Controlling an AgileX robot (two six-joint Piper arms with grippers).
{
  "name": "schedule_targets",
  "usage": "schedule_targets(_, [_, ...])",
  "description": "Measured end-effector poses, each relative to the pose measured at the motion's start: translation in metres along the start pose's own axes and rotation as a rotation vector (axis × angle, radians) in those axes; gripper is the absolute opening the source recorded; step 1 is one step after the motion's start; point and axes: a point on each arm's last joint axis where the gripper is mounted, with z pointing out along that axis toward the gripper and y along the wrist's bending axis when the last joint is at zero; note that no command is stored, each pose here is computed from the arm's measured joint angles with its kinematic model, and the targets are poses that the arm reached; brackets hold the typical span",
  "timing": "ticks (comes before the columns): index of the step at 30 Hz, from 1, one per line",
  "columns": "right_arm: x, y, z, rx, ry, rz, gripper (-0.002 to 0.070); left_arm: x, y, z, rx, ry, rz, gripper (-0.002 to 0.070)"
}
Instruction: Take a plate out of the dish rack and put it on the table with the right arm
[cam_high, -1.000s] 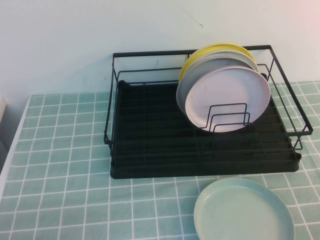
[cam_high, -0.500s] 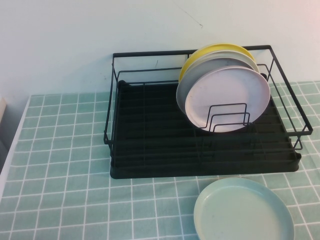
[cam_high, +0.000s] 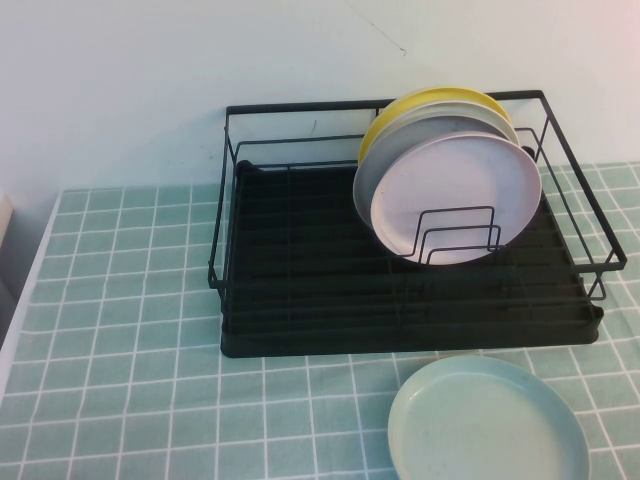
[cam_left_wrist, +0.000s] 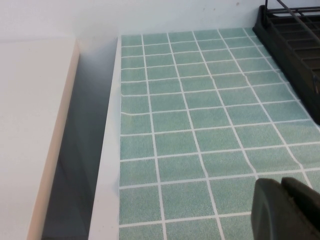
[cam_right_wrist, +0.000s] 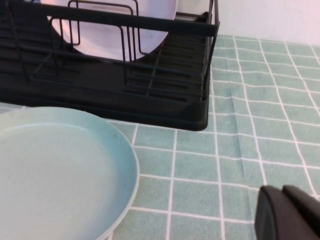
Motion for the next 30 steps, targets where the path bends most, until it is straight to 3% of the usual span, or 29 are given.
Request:
schedule_targets(7, [0.0007,-0.0043,-0.0001,0.046,0.010,-0.111,-0.0001,0.0000,0.0000,0.0000,0.000,0.000,0.000,-0.0003])
schedule_targets(30, [0.0006,-0.0040,-0.0001,0.043,0.008,-0.103,-0.0001,0.0000,0.0000,0.0000,0.000,0.000,0.000,-0.0003])
